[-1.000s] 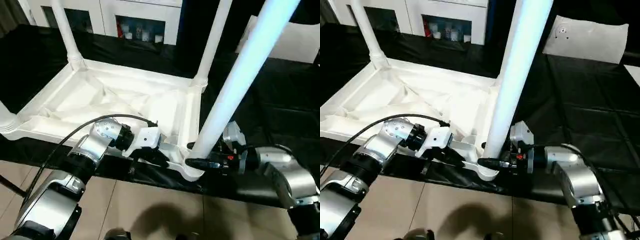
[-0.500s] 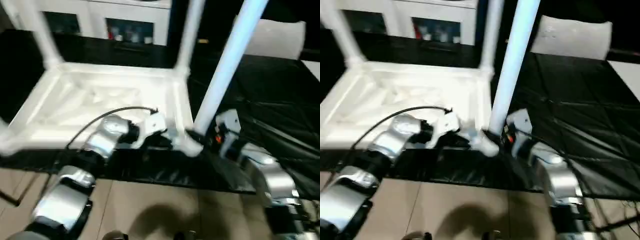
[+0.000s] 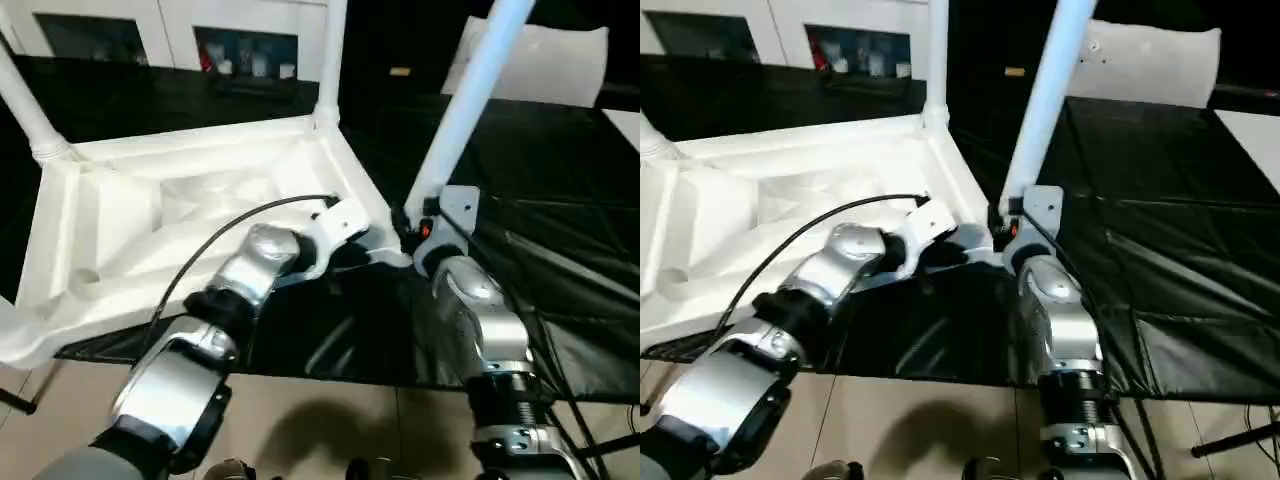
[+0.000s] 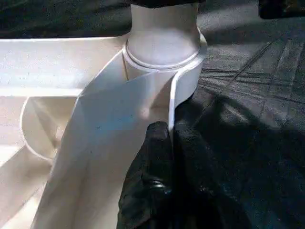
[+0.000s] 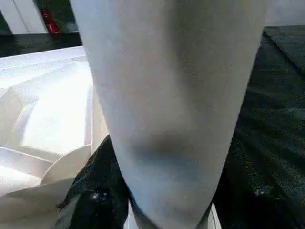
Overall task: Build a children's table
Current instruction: Rotate leg to tighten, then rotate table base
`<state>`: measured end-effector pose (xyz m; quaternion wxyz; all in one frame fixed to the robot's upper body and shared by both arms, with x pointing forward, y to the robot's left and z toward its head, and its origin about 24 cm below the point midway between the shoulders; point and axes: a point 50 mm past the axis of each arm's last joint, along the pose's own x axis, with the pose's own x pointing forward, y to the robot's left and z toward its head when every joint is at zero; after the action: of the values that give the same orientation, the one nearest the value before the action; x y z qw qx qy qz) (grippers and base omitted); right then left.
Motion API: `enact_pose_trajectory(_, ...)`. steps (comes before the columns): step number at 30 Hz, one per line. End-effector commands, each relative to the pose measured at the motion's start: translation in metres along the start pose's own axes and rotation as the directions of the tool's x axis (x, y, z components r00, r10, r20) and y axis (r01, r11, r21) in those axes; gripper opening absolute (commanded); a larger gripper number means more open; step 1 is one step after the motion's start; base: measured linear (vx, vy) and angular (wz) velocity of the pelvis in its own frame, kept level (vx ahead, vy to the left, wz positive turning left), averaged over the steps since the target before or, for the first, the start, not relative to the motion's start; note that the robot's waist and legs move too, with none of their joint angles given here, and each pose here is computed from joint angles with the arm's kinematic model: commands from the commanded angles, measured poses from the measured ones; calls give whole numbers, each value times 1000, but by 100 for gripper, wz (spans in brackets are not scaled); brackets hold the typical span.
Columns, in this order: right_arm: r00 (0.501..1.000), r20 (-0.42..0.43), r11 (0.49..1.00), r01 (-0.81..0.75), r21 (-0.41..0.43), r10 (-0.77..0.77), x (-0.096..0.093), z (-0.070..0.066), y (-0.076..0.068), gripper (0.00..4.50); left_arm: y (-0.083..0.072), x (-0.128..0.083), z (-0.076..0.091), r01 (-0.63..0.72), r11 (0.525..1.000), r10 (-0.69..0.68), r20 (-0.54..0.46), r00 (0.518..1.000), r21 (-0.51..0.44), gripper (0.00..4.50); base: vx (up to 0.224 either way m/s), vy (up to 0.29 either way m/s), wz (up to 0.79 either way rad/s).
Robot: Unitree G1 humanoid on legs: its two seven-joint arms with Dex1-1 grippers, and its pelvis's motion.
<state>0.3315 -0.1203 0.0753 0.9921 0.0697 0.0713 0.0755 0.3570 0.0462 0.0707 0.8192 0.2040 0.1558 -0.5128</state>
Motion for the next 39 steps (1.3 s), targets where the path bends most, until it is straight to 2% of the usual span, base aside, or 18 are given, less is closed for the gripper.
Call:
enact_pose_trajectory(1, 985, -107, 986, -127, 104, 138, -3, -26, 33, 268, -2, 7, 11, -52, 999, 51, 49, 997, 12, 0, 0, 0, 0)
enact_pose_trajectory(5, 990, -82, 993, -108, 51, 112, -7, -25, 23, 301, -6, 4, 7, -1, 999, -1, 67, 998, 36, 0, 0, 0, 0)
enact_pose_trajectory(10, 996, -13, 995, -89, -47, 88, -23, -18, -6, 339, -11, 2, 4, 48, 995, -57, 112, 992, 85, 0, 0, 0, 0)
enact_pose_trajectory(11, 995, 8, 995, -96, -37, 96, -30, -16, -15, 357, -12, 2, 3, 55, 996, -64, 123, 990, 74, 0, 0, 0, 0)
enact_pose_trajectory(12, 995, 10, 995, -99, -32, 100, -31, -15, -15, 357, -12, 2, 2, 55, 996, -63, 123, 990, 70, 0, 0, 0, 0)
enact_pose_trajectory(16, 992, 59, 991, -104, -90, 109, -51, -8, -27, 387, -11, 0, 0, 29, 999, -31, 163, 986, 13, 0, 0, 0, 0)
enact_pose_trajectory(18, 983, 106, 987, -146, -60, 152, -61, -1, -24, 407, -11, -3, 0, 26, 1000, -22, 207, 978, -17, 44, 0, 0, 0)
enact_pose_trajectory(21, 970, 150, 982, -183, -52, 189, -71, 6, -19, 437, -12, -5, 0, 19, 999, -7, 248, 969, -45, 57, 0, 0, 0)
enact_pose_trajectory(24, 959, 175, 974, -216, -65, 224, -79, 10, -13, 449, -11, -11, -4, -1, 996, 24, 275, 961, -86, 98, 0, 0, 0)
enact_pose_trajectory(25, 943, 202, 964, -257, -67, 266, -83, 16, -6, 450, -10, -20, -9, -32, 993, 64, 284, 957, -115, 102, 0, 0, 0)
enact_pose_trajectory(29, 929, 210, 952, -293, -85, 305, -84, 20, 2, 450, -9, -34, -17, -46, 988, 86, 271, 959, -149, 118, 0, 0, 0)
enact_pose_trajectory(30, 929, 210, 952, -293, -85, 305, -84, 20, 2, 450, -9, -34, -17, -46, 988, 86, 271, 959, -149, 134, 0, 0, 0)
enact_pose_trajectory(31, 917, 213, 942, -328, -74, 336, -81, 23, 9, 450, -11, -53, -26, -73, 979, 122, 264, 957, -189, 142, 0, 0, 0)
enact_pose_trajectory(34, 910, 216, 935, -348, -66, 354, -79, 25, 13, 450, -14, -64, -30, -84, 975, 138, 261, 955, -208, 145, 0, 0, 0)
enact_pose_trajectory(35, 910, 216, 935, -348, -66, 354, -79, 25, 13, 450, -14, -64, -30, -84, 975, 138, 261, 955, -208, 175, 0, 0, 0)
enact_pose_trajectory(37, 894, 204, 916, -397, -56, 399, -72, 27, 26, 450, -29, -89, -37, -83, 968, 144, 253, 957, -236, 185, 0, 0, 0)
enact_pose_trajectory(38, 894, 204, 916, -397, -56, 399, -72, 27, 26, 450, -29, -89, -37, -83, 968, 144, 253, 957, -236, 191, 0, 0, 0)
enact_pose_trajectory(39, 888, 194, 909, -414, -55, 416, -69, 27, 32, 450, -37, -98, -38, -75, 967, 137, 249, 959, -245, 206, 0, 0, 0)
